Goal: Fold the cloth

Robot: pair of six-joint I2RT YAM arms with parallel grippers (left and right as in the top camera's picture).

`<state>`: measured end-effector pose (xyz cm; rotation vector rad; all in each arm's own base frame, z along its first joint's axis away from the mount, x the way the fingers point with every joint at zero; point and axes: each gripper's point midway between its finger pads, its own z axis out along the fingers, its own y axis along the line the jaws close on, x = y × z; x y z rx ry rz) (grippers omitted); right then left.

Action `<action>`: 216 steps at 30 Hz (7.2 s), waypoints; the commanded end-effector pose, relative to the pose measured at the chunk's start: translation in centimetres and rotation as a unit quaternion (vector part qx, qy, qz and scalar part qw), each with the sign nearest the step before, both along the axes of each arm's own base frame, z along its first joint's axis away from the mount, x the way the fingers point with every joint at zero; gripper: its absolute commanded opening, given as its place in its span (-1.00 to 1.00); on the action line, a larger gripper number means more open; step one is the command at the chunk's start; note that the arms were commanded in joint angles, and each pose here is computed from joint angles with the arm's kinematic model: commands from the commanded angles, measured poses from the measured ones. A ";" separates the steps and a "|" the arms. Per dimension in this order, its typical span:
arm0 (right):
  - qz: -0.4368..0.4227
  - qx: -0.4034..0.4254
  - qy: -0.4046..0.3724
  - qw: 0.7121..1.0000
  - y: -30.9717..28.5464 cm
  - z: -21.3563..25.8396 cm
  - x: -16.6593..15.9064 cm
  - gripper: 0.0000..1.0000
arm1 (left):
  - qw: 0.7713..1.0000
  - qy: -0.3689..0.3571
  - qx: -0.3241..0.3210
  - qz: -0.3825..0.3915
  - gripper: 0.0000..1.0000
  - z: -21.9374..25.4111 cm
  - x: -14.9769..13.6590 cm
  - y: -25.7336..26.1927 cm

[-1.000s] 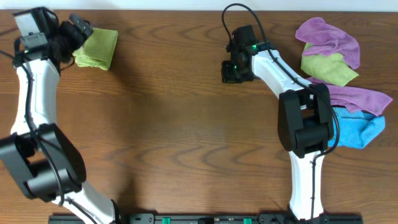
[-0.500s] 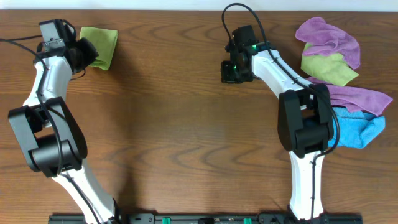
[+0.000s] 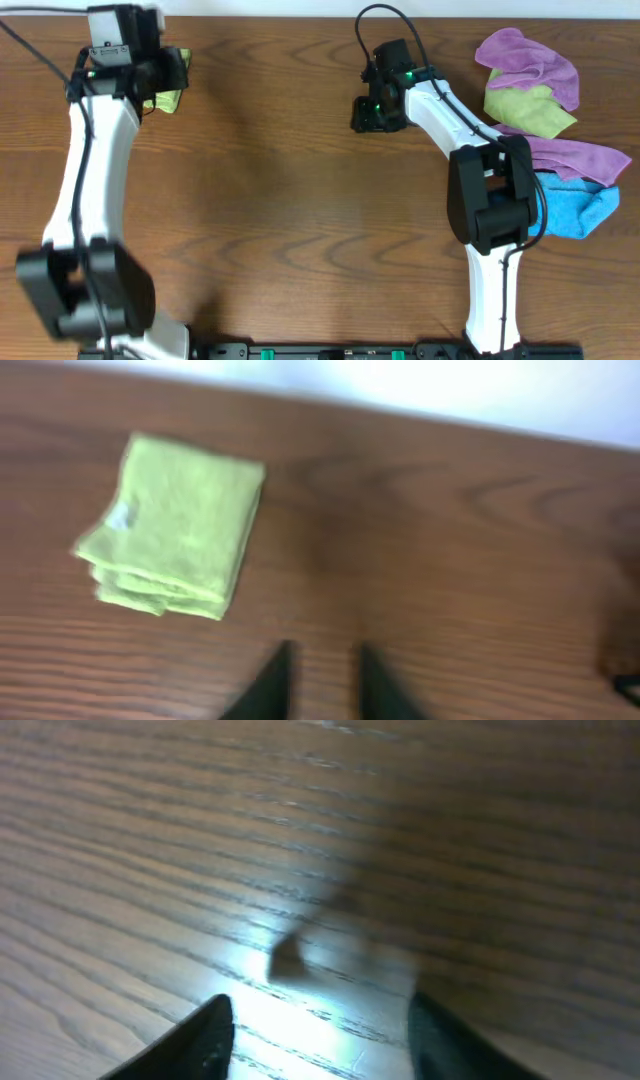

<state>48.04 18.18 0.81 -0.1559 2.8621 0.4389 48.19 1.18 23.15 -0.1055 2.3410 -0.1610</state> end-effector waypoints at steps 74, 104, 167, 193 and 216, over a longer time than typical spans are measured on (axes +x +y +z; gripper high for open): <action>-0.099 -0.168 -0.283 0.939 -16.9 19.8 -15.2 0.98 | 0.994 -0.013 0.104 0.036 0.91 3.6 -22.9 -1.3; -0.099 -0.168 -0.283 0.939 -16.9 19.8 -15.2 0.98 | 0.944 -0.317 0.085 0.021 0.91 0.4 -26.7 -0.5; -0.099 -0.168 -0.283 0.939 -16.9 19.8 -15.2 0.99 | 0.967 -0.234 0.095 0.031 0.91 -10.8 -25.2 0.2; -0.109 -0.166 -0.323 0.925 -17.3 22.8 -17.1 0.98 | 0.967 -0.234 0.094 0.031 0.91 -10.8 -25.2 0.2; -0.115 -0.134 -0.503 0.846 -18.2 23.1 -26.7 0.98 | 0.967 -0.234 0.094 0.031 0.91 -10.8 -25.2 0.2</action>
